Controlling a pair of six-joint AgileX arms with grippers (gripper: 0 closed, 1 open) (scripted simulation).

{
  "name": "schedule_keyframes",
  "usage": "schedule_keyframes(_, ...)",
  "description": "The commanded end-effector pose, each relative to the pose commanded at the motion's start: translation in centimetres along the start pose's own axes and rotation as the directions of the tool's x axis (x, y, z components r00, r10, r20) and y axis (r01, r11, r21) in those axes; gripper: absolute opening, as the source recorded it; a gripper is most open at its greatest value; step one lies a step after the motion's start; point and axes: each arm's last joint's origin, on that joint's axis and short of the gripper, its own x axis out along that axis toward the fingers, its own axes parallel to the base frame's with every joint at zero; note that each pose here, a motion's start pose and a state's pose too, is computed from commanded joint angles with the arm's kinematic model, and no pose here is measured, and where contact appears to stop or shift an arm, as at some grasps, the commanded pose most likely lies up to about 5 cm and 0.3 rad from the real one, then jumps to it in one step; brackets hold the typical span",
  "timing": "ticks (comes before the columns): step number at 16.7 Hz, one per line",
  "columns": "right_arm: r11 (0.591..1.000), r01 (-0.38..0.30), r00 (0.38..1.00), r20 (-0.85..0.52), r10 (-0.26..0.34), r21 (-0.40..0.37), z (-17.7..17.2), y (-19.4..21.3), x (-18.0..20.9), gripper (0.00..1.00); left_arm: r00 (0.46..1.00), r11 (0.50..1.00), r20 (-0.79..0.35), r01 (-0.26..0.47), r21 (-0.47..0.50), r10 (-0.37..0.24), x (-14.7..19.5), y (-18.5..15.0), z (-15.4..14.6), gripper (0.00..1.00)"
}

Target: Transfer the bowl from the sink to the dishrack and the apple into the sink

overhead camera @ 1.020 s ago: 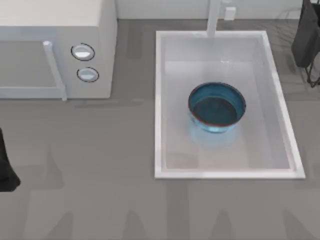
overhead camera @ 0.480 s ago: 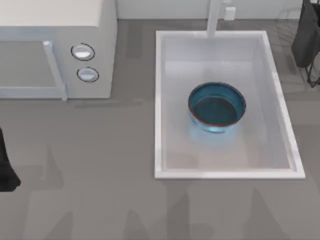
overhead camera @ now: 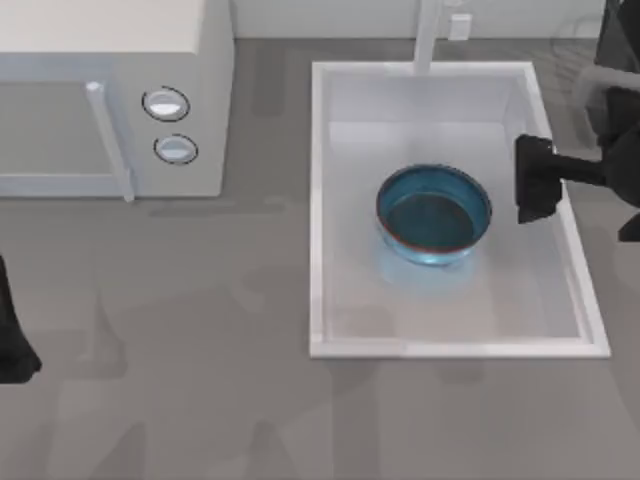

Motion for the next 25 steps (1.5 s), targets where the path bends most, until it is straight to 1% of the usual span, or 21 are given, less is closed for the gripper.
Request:
schedule_keyframes(3,0.998,0.067,0.982,-0.176,-0.064,0.013,4.1,3.8,4.5,1.00,1.000,1.000,0.000,0.000,0.000,0.000,0.0,0.0,0.0,1.00)
schedule_keyframes(4,0.996,0.089,0.973,-0.213,-0.085,0.009,5.2,5.1,6.1,1.00,1.000,1.000,0.000,0.000,0.000,0.000,0.0,0.0,0.0,1.00)
schedule_keyframes(6,0.992,0.124,0.962,-0.243,-0.122,-0.007,7.2,7.6,8.9,1.00,1.000,1.000,0.000,0.000,0.000,0.000,0.0,0.0,0.0,1.00)
schedule_keyframes(8,0.988,0.149,0.961,-0.233,-0.152,-0.028,8.6,9.9,11.4,1.00,1.000,1.000,0.000,0.000,0.000,0.000,0.0,0.0,0.0,1.00)
schedule_keyframes(10,0.985,0.166,0.967,-0.190,-0.172,-0.050,9.7,11.9,13.2,1.00,1.000,1.000,0.000,0.000,0.000,0.000,0.0,0.0,0.0,1.00)
schedule_keyframes(14,0.979,0.187,0.978,-0.080,-0.194,-0.081,10.9,14.6,15.5,1.00,1.000,1.000,0.000,0.000,0.000,0.000,0.0,0.0,0.0,1.00)
schedule_keyframes(17,0.977,0.195,0.980,-0.031,-0.199,-0.091,11.2,15.4,16.2,1.00,1.000,1.000,0.000,0.000,0.000,0.000,0.0,0.0,0.0,1.00)
schedule_keyframes(23,0.977,0.196,0.980,-0.031,-0.199,-0.087,11.3,15.2,16.3,1.00,1.000,1.000,0.000,0.000,0.000,0.000,0.0,0.0,0.0,1.00)
schedule_keyframes(25,0.976,0.197,0.979,-0.032,-0.200,-0.092,11.3,15.0,18.2,1.00,1.000,1.000,0.000,0.000,0.000,0.000,0.0,0.0,0.0,1.00)
